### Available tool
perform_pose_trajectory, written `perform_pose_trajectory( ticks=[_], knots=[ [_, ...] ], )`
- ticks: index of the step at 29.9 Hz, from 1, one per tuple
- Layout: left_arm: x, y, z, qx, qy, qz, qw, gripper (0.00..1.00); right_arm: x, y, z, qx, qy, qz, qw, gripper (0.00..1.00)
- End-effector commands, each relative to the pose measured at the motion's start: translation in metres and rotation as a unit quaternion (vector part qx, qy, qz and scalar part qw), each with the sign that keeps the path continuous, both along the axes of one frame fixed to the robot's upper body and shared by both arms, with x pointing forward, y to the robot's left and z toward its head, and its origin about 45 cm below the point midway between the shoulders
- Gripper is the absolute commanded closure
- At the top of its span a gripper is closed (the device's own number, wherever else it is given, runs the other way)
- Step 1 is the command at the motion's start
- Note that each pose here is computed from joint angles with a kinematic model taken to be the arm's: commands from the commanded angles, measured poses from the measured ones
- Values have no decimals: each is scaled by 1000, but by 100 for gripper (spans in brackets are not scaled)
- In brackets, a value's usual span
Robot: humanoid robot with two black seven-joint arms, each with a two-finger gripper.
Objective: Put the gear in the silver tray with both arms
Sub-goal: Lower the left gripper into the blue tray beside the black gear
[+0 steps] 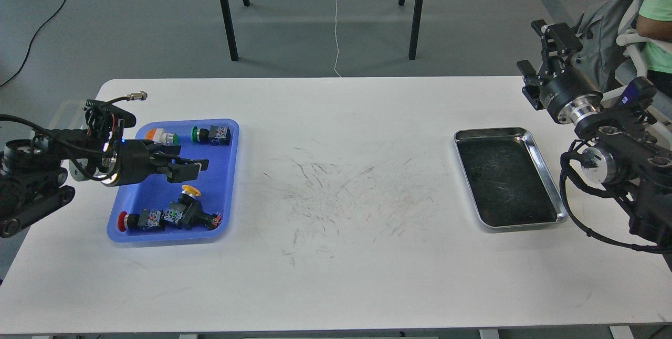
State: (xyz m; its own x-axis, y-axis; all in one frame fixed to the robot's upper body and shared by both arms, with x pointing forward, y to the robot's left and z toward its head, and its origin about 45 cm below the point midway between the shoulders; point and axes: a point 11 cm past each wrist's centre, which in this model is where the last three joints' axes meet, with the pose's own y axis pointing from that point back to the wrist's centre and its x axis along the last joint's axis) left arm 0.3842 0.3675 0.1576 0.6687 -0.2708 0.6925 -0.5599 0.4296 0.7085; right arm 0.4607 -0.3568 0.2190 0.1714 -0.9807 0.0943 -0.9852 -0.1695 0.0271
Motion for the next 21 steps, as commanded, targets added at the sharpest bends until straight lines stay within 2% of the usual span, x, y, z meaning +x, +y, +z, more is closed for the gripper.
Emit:
perform_pose_trajectory(
  ticks=[1,9,21],
  knots=[
    [4,1,-5,2,-5,7,1000,20,0,0,-1,0,1,0,1000,5],
    [8,3,-10,12,-7,12,1000,21,0,0,-1,-1,1,1,1000,6],
    [4,2,-29,16,-4,18,1000,30,1,-3,1,8,-3,-8,1000,5]
  ],
)
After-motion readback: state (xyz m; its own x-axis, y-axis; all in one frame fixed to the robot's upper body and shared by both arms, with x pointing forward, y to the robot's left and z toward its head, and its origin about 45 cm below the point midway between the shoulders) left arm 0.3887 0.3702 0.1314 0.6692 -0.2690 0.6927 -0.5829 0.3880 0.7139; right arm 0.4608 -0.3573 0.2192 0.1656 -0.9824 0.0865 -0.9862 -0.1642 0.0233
